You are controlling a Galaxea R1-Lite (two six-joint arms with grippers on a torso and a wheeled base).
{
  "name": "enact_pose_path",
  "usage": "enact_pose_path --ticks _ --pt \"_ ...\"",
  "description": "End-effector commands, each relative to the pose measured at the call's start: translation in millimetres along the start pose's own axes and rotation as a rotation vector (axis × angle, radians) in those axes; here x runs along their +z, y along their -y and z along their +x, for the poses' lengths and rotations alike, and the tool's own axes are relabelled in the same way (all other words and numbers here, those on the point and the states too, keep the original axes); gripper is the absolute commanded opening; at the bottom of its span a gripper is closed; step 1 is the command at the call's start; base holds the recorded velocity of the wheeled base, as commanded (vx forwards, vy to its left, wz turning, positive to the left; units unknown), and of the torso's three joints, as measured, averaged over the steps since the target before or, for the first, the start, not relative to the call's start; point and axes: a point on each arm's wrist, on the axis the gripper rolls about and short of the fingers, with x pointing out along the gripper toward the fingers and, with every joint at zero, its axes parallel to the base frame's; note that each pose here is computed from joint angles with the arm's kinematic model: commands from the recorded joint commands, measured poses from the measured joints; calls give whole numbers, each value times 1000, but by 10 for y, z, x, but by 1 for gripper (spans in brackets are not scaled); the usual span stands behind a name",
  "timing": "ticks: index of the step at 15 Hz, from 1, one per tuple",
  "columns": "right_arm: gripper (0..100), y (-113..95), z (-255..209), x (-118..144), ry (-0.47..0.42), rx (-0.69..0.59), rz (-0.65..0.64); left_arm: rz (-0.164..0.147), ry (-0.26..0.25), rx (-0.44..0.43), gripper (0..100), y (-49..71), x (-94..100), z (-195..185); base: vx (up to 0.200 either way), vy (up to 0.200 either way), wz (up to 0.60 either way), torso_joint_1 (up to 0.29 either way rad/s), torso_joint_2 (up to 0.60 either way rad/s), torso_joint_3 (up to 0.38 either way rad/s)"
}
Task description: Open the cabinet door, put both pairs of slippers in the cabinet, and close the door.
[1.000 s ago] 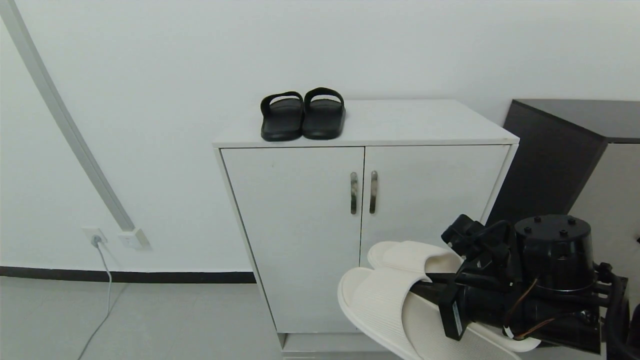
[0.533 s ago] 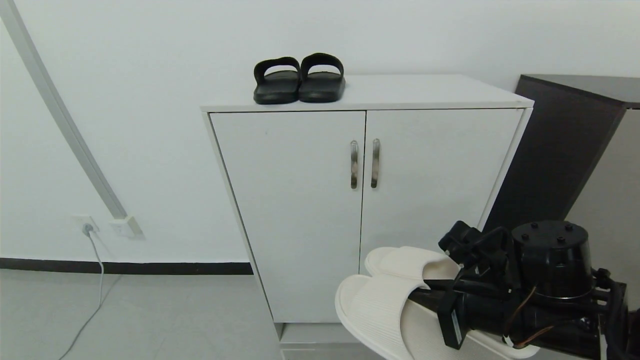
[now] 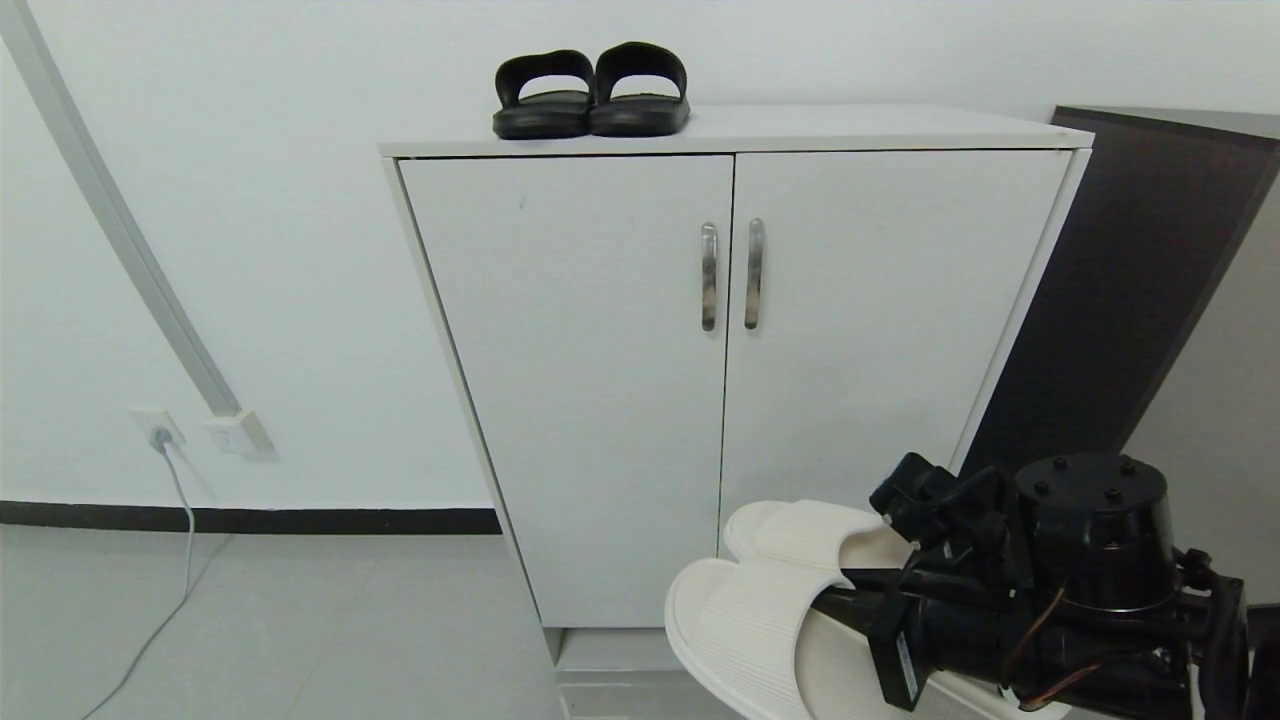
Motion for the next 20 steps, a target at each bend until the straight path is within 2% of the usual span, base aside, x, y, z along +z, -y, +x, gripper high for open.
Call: enact_pose_path --ticks 1,2,3,4,5,6,7,9,11,13,15,17,20 --pt "0 -2 8 -8 -4 1 1 2 -11 0 100 0 2 8 0 0 0 0 0 0" --pt "0 -2 5 -5 -3 1 -1 4 -2 -1 100 1 23 7 0 0 0 0 0 0" --pt "0 -3 6 -1 -1 3 -1 -9 12 -6 100 9 125 -2 0 0 0 0 0 0" --pt "0 -2 8 -7 -3 3 -1 -45 22 -12 100 22 297 -2 0 0 0 0 0 0" --pt "0 -7 7 -12 -3 6 0 -116 38 -43 100 48 579 9 0 0 0 0 0 0" --pt "0 -11 3 -6 5 6 -4 -122 22 -88 100 71 747 54 0 0 0 0 0 0" --pt "0 -15 3 -16 6 6 -4 -123 -15 -123 100 86 828 125 0 0 0 0 0 0" --pt "0 -14 0 -17 14 2 -5 -128 -99 -189 100 110 898 303 0 0 0 0 0 0" --pt "0 -15 -5 -23 12 2 -5 -136 -153 -259 100 130 916 494 0 0 0 0 0 0" --pt "0 -15 -3 -30 9 4 -5 -139 -179 -299 100 142 938 623 0 0 0 0 0 0" --pt "0 -17 -6 -43 5 9 -4 -151 -221 -402 100 168 968 820 0 0 0 0 0 0" --pt "0 -17 -3 -50 2 10 -4 -160 -248 -469 100 186 976 977 0 0 0 0 0 0" --pt "0 -16 0 -53 0 10 -3 -155 -253 -552 100 251 1016 1192 0 0 0 0 0 0"
